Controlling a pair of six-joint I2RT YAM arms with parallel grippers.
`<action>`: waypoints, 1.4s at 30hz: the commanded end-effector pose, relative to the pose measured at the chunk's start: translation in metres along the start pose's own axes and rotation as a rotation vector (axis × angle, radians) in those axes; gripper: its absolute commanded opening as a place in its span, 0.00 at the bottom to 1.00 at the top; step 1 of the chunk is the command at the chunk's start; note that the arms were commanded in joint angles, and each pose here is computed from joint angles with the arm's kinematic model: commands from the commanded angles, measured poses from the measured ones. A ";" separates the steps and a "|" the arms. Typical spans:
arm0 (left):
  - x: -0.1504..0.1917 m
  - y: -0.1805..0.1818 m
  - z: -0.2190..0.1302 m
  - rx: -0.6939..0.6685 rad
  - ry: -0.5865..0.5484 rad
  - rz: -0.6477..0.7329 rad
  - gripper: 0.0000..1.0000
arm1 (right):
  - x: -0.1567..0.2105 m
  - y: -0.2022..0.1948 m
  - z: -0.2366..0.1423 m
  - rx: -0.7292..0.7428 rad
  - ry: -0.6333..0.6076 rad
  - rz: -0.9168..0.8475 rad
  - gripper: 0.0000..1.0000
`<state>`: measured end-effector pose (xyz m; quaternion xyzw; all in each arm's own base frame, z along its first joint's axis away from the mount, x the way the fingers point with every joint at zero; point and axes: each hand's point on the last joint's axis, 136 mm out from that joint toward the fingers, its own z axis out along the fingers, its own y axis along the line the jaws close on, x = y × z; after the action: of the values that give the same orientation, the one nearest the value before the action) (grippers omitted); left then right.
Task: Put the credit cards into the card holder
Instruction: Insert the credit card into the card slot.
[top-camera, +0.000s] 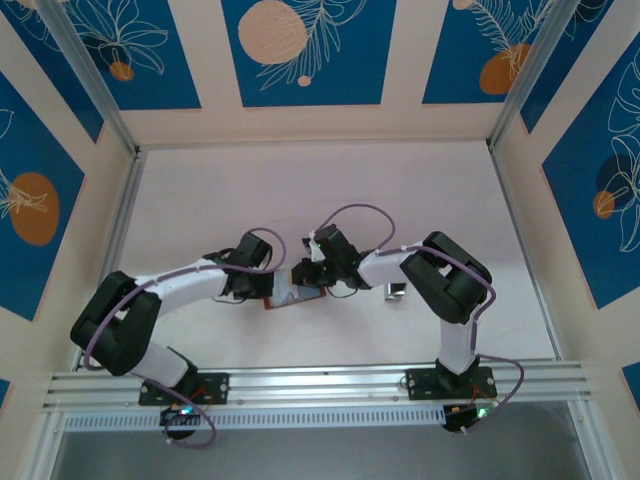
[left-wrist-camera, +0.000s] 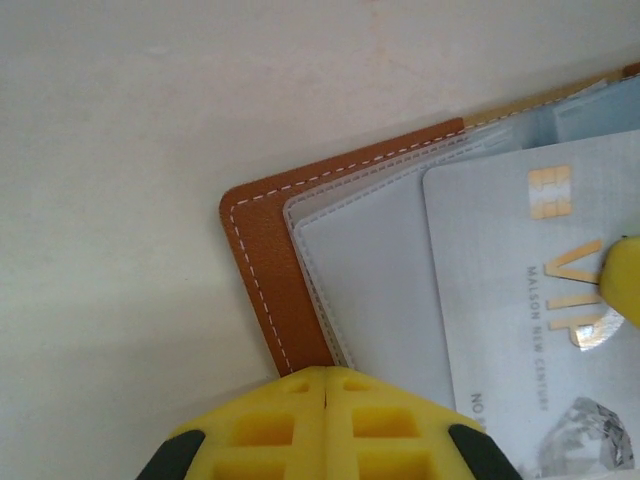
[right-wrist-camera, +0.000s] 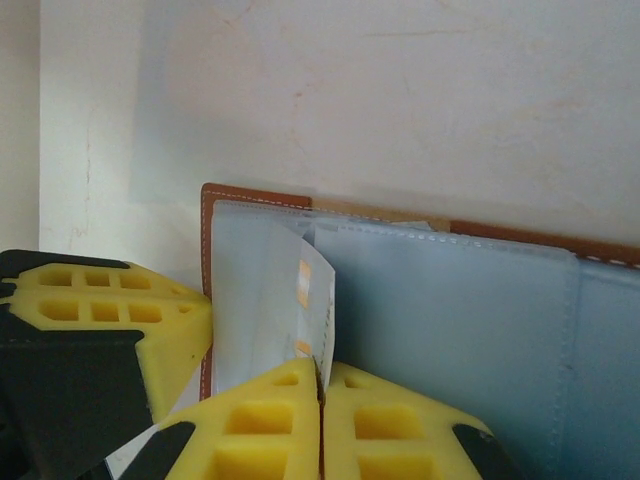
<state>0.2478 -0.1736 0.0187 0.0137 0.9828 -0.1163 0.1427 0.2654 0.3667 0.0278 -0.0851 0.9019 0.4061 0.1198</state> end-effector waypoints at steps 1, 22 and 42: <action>0.006 0.008 0.015 -0.032 0.036 0.022 0.00 | 0.038 -0.031 0.010 0.108 0.132 0.018 0.08; 0.012 0.008 0.022 -0.023 0.059 0.019 0.00 | 0.034 -0.022 -0.010 0.230 0.118 -0.036 0.38; 0.013 0.008 0.023 -0.021 0.063 0.017 0.00 | 0.018 -0.014 -0.028 0.385 0.131 -0.105 0.06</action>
<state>0.2603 -0.1846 0.0180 0.0266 0.9789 -0.1291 0.1559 0.2490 0.3337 0.0290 -0.1250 0.9610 0.2260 0.0989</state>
